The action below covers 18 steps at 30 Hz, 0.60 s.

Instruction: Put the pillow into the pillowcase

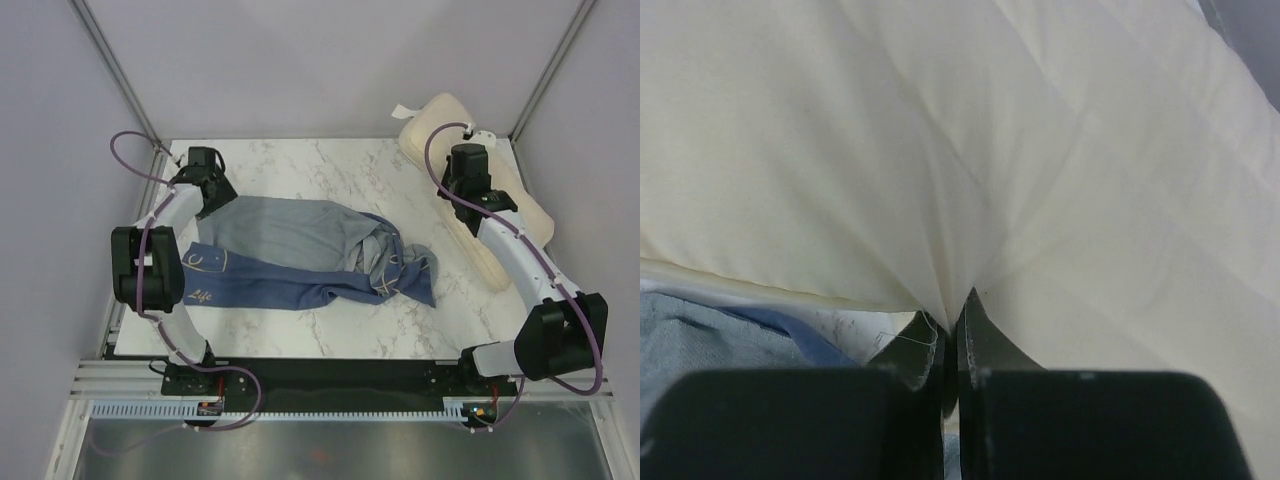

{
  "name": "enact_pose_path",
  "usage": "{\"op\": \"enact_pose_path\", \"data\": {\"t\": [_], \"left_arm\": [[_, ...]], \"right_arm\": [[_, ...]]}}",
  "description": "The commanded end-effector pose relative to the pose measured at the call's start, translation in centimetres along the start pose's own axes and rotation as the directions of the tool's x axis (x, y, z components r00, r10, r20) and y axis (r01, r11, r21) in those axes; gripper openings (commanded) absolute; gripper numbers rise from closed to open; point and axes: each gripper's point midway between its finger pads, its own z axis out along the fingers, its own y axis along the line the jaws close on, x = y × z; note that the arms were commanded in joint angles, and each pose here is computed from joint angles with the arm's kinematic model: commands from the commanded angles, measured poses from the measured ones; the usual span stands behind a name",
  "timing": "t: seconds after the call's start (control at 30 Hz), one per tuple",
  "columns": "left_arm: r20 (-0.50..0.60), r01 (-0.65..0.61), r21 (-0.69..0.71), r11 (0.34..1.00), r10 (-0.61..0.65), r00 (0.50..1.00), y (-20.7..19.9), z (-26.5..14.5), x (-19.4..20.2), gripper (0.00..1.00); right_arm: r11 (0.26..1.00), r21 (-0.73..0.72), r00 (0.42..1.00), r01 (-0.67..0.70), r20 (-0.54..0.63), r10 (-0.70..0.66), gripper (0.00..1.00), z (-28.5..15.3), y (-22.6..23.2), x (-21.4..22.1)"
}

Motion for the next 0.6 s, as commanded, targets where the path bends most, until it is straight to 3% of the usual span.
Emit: {"op": "enact_pose_path", "data": {"t": [0.0, 0.1, 0.17, 0.2, 0.23, 0.27, 0.3, 0.4, 0.57], "left_arm": [[0.133, -0.031, 0.048, 0.998, 0.024, 0.991, -2.8, -5.0, -3.8, 0.79], [0.2, -0.151, 0.073, 0.986, 0.134, 0.971, -5.5, -8.8, -2.5, 0.81], [0.195, -0.279, 0.172, 0.945, 0.245, 0.95, -9.1, -11.2, 0.8, 0.82], [0.201, -0.309, 0.219, 0.925, 0.267, 0.942, -10.3, -12.6, 1.8, 0.82], [0.167, -0.371, 0.323, 0.871, 0.334, 0.928, -12.6, -13.9, 5.3, 0.82], [0.157, -0.397, 0.367, 0.841, 0.365, 0.918, -13.6, -14.6, 7.1, 0.82], [0.156, -0.415, 0.397, 0.819, 0.385, 0.91, -14.3, -15.4, 8.4, 0.83], [0.151, -0.481, 0.483, 0.732, 0.471, 0.869, -15.7, -17.2, 13.7, 0.84], [0.139, -0.508, 0.677, 0.533, 0.585, 0.799, -17.1, -18.6, 20.1, 0.84]], "right_arm": [[0.99, -0.128, 0.996, -0.066, 0.043, 0.073, 0.0, -1.0, 2.3, -1.6], [0.996, -0.073, 0.999, -0.043, -0.01, 0.042, 0.02, 0.7, 1.7, 0.5], [0.998, -0.051, 0.997, -0.032, -0.067, 0.028, 0.07, 2.3, 1.9, 1.6], [0.998, -0.066, 0.995, -0.025, -0.094, 0.018, 0.16, 2.7, 2.3, 1.9], [0.997, -0.082, 0.99, -0.013, -0.139, 0.001, 0.54, 3.2, 2.8, 3.0], [0.987, -0.162, 0.986, -0.019, -0.165, -0.008, 0.68, 2.9, 4.2, 3.2], [0.98, -0.196, 0.984, -0.022, -0.179, -0.013, 0.73, 2.8, 4.8, 3.6], [0.937, -0.348, 0.98, 0.018, -0.178, -0.085, 0.73, 1.3, 7.8, 4.4], [0.89, -0.456, 0.953, 0.022, -0.259, -0.156, 0.61, -0.2, 9.8, 8.4]]}}
